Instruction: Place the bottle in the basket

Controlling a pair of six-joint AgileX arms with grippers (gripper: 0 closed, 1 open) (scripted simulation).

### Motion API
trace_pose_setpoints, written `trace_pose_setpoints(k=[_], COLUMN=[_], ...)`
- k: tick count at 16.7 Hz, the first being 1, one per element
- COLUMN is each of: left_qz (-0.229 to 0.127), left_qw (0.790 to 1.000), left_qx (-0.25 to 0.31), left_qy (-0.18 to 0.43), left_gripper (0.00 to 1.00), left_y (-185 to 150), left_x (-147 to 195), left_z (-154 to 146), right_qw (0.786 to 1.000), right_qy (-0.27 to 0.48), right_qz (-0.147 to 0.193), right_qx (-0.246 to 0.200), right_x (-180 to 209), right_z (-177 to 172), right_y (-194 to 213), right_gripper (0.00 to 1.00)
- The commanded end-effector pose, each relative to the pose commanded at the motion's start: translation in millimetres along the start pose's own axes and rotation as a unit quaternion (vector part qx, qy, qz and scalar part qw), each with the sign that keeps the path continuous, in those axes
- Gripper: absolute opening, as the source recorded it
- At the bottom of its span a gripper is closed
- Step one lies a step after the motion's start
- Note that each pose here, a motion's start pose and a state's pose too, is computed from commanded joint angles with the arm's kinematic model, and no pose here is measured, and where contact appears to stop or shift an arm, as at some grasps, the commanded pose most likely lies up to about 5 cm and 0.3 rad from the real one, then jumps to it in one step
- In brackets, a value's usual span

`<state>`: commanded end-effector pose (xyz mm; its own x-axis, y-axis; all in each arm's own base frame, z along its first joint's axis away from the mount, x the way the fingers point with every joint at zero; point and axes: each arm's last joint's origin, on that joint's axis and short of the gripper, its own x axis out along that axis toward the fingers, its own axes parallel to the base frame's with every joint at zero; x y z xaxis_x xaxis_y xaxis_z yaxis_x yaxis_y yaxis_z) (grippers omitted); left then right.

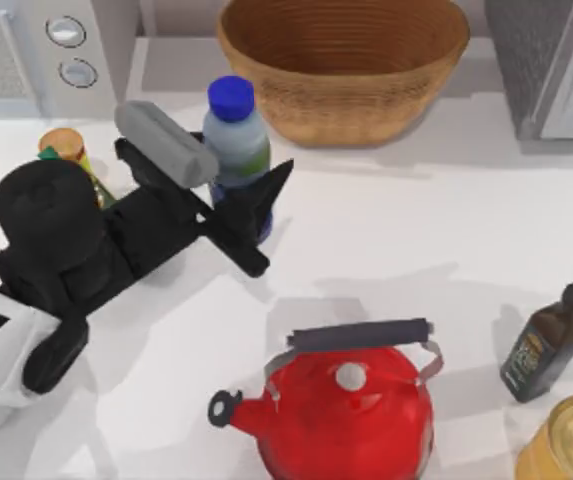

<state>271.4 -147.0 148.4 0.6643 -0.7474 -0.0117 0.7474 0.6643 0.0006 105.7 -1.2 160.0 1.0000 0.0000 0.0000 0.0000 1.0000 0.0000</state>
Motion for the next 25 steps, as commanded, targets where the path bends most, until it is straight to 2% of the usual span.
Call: trace_pose_setpoints(k=[4, 8, 11, 17, 22, 25], left_qz=[-0.001, 0.007, 0.014, 0.022, 0.019, 0.018], left_qw=[1.0, 1.0, 1.0, 1.0, 1.0, 1.0], left_qx=[0.0, 0.009, 0.012, 0.01, 0.011, 0.011], left_qy=[0.0, -0.015, -0.017, -0.003, -0.005, -0.004], left_gripper=[0.0, 0.0, 0.0, 0.0, 0.0, 0.0], left_y=[29, 64, 85, 104, 100, 102], left_x=[63, 125, 155, 175, 176, 193], left_z=[24, 72, 105, 135, 136, 126], right_qw=[1.0, 1.0, 1.0, 1.0, 1.0, 1.0], right_qy=[0.0, 0.0, 0.0, 0.0, 0.0, 0.0], right_qz=[0.0, 0.0, 0.0, 0.0, 0.0, 0.0], right_qx=[0.0, 0.0, 0.0, 0.0, 0.0, 0.0], right_x=[0, 0, 0, 0, 0, 0], right_z=[0, 0, 0, 0, 0, 0], right_y=[0, 0, 0, 0, 0, 0], right_gripper=[1.0, 1.0, 1.0, 1.0, 1.0, 1.0])
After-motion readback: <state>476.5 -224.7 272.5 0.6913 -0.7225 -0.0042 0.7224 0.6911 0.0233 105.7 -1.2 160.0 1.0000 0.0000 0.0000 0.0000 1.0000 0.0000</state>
